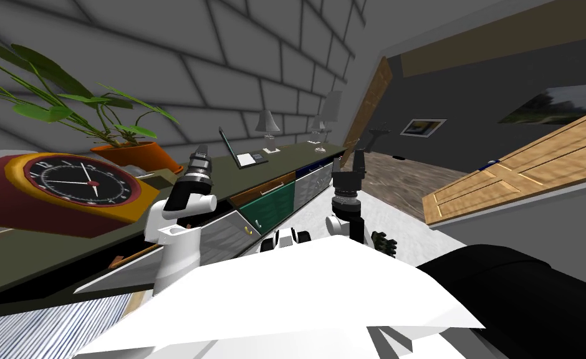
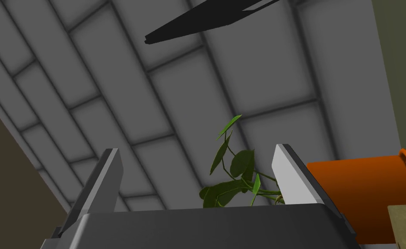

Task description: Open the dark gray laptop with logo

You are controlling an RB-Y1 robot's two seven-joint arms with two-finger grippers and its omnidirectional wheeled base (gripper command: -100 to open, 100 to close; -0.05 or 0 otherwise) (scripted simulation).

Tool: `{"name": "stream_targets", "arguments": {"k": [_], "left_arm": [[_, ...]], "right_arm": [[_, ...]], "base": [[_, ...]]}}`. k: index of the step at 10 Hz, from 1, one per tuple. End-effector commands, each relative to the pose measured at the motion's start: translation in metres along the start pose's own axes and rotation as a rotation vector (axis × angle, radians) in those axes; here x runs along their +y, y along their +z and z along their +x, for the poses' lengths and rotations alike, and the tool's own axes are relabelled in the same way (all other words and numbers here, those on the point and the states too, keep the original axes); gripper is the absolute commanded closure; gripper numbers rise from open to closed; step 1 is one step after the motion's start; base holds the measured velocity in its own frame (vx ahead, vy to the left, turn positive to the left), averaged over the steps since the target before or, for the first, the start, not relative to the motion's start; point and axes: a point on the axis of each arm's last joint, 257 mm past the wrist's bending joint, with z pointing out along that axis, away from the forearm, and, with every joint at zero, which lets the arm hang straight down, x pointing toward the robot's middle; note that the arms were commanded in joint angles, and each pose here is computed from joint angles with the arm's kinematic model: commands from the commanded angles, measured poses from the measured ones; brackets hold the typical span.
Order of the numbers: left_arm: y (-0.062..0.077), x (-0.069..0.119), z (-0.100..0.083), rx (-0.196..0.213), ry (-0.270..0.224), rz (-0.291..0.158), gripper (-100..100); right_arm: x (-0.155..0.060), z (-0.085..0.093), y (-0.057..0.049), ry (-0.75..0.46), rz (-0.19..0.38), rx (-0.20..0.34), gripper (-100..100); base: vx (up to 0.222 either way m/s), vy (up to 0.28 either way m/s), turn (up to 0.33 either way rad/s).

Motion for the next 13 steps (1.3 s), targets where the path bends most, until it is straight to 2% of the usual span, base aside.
{"name": "stream_targets", "arguments": {"k": [1,2,3,4,5,6,7,8,9,10,13], "left_arm": [[0.011,0.009,-0.005,-0.004,0.013,-0.052,-100],[0.02,0.009,-0.012,-0.013,0.023,-0.069,-100],[0.02,0.014,-0.011,-0.009,0.022,-0.089,-100],[0.029,0.014,-0.018,-0.018,0.031,-0.106,-100],[0.028,0.019,-0.017,-0.014,0.03,-0.126,-100],[0.037,0.019,-0.025,-0.024,0.037,-0.141,-100],[0.036,0.024,-0.024,-0.018,0.037,-0.163,-100],[0.044,0.024,-0.031,-0.028,0.042,-0.18,-100],[0.043,0.029,-0.03,-0.023,0.042,-0.199,-100],[0.05,0.029,-0.037,-0.031,0.047,-0.22,-100],[0.055,0.036,-0.043,-0.031,0.049,-0.267,-100]], "right_arm": [[0.0,0.0,0.0,0.0,0.0,0.0,0],[0.0,0.0,0.0,0.0,0.0,0.0,0],[0.0,0.0,0.0,0.0,0.0,0.0,0],[0.0,0.0,0.0,0.0,0.0,0.0,0],[0.0,0.0,0.0,0.0,0.0,0.0,0],[0.0,0.0,0.0,0.0,0.0,0.0,0],[0.0,0.0,0.0,0.0,0.0,0.0,0],[0.0,0.0,0.0,0.0,0.0,0.0,0],[0.0,0.0,0.0,0.0,0.0,0.0,0],[0.0,0.0,0.0,0.0,0.0,0.0,0],[0.0,0.0,0.0,0.0,0.0,0.0,0]], "base": [[0.043,-0.048,-0.007],[0.03,-0.048,-0.015],[0.024,-0.041,-0.009],[0.033,-0.049,-0.022],[0.032,-0.044,-0.008],[0.041,-0.058,-0.015],[0.031,-0.048,-0.007],[0.036,-0.053,-0.015],[0.039,-0.048,-0.009],[0.043,-0.053,-0.014],[0.025,-0.042,-0.01]]}}
